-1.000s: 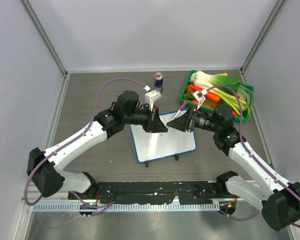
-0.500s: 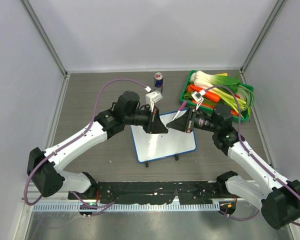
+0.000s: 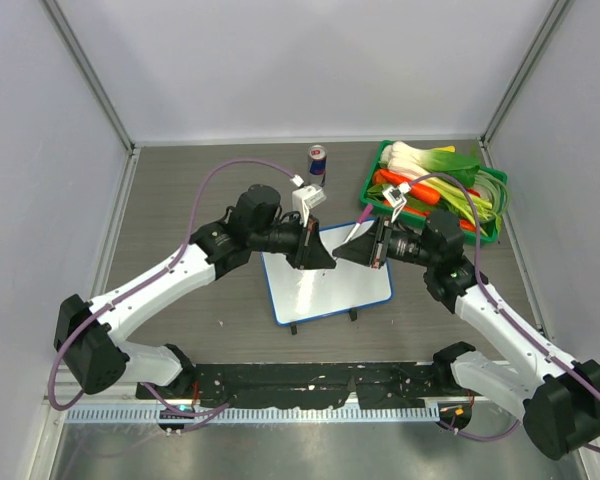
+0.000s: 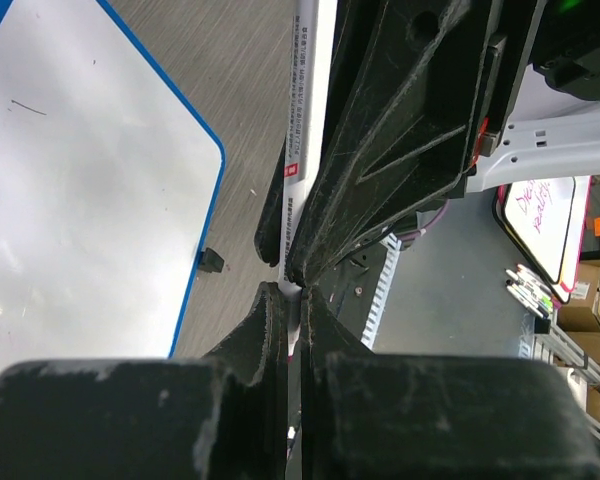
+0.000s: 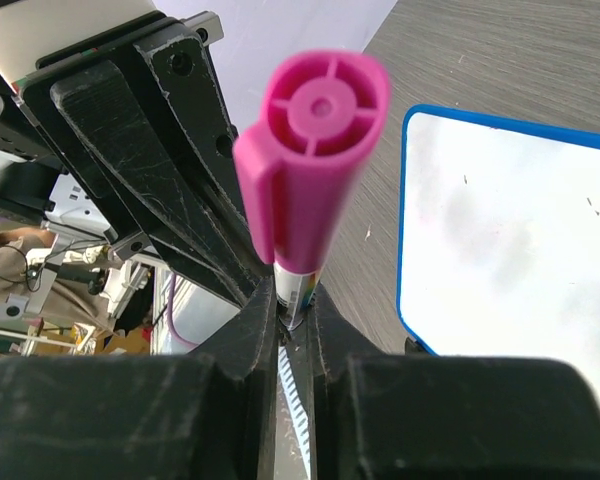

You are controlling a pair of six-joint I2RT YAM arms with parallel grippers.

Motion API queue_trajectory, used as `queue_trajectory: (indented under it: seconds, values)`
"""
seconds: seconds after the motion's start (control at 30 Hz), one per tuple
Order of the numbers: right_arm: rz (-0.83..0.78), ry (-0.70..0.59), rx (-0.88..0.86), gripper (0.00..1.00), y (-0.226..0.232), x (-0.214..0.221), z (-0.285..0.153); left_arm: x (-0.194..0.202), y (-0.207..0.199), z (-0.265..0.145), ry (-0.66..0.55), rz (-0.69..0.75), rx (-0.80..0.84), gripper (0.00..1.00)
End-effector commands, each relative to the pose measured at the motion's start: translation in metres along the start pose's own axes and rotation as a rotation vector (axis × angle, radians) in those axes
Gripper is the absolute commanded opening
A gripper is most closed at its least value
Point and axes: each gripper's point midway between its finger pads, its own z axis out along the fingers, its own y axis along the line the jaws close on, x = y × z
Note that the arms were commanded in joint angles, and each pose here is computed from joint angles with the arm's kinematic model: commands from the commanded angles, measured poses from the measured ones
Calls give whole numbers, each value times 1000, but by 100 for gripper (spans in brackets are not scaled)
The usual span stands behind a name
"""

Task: Write a sentence on the whiteboard

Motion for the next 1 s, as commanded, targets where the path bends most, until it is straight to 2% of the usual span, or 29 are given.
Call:
queue_trajectory:
  seconds: [0.0,0.5,0.57,0.6,0.63,0.67,0.77,0.9,0.93,0.97]
  values:
    - [-70,-49,-10,1,7,-8,-3,-12,-7,-11,-59,40,-16,0]
    - [-81,-75,-28,1,15,-6,-11,-19,9,-16,-92,12,-134,1]
    - [-75,-90,-6,1,12,-8,-11,-23,13,-21,-111,10,-174,16]
    - [-74,-94,1,1,12,-8,-12,-26,15,-25,-127,6,-195,30]
    - [-68,-110,21,1,10,-10,-14,-28,16,-27,-138,0,-205,49]
    - [-60,-132,51,1,5,-12,-14,-30,17,-30,-150,-11,-213,57]
    - [-60,-191,83,1,5,-18,-20,-30,21,-42,-187,-29,-253,72]
    - [-70,-226,134,1,-2,-23,-24,-18,50,-63,-231,-107,-402,84]
    - [-64,-220,142,1,-4,-22,-24,-15,55,-69,-247,-128,-431,99]
    - [-65,-214,143,1,-4,-22,-23,-8,61,-73,-253,-153,-456,100]
